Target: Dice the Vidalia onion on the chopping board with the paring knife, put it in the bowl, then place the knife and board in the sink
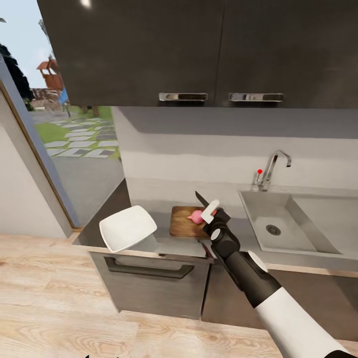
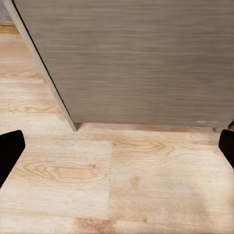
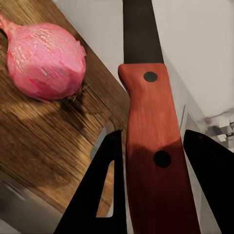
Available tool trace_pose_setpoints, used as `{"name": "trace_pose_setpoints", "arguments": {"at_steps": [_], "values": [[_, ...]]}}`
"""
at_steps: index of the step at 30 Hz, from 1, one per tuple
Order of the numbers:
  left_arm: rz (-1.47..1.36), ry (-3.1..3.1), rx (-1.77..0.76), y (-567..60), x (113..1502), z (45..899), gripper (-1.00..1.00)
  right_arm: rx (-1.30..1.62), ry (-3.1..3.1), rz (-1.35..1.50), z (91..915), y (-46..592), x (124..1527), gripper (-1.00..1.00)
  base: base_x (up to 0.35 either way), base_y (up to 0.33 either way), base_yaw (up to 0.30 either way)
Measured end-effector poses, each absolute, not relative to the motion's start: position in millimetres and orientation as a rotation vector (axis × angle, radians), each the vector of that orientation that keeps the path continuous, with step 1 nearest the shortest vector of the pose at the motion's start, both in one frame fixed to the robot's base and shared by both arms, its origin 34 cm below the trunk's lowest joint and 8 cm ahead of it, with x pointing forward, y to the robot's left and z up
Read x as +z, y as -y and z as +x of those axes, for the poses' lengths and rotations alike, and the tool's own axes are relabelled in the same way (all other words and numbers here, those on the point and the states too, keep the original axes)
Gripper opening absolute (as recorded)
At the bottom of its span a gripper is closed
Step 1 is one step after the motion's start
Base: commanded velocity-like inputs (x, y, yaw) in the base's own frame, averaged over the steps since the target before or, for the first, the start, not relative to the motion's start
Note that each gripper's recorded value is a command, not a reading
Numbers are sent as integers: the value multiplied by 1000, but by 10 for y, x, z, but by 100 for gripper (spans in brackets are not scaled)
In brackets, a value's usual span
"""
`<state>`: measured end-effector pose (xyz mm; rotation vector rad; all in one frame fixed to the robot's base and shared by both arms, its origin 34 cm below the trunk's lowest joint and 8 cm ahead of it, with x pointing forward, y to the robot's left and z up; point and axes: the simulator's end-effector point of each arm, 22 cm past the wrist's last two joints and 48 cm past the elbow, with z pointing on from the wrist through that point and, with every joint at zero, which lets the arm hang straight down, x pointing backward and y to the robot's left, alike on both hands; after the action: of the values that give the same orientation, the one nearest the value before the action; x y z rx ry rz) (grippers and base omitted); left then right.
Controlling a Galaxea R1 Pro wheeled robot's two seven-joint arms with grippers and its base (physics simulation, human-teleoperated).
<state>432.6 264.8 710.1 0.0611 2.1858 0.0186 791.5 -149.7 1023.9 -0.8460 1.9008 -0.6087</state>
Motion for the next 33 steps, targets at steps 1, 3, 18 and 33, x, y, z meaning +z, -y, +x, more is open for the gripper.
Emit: {"name": "trace_pose_setpoints", "arguments": {"at_steps": [1, 3, 18, 33], "values": [[61, -2186, 18, -2643, 7101, 4326, 100, -608, -1901, -846, 7915, 1495, 10239, -100, 0, 20, 0], [59, -2187, 15, -2629, 7097, 4323, 100, -608, -1902, -846, 7914, 1493, 10238, -100, 0, 9, 0], [55, -2212, 18, -2612, 7014, 4245, 100, -596, -1930, -855, 7904, 1460, 10098, -100, 0, 1, 0], [52, -2233, 19, -2596, 6949, 4181, 100, -597, -1928, -857, 7922, 1465, 10059, -100, 0, 0, 0]]}}
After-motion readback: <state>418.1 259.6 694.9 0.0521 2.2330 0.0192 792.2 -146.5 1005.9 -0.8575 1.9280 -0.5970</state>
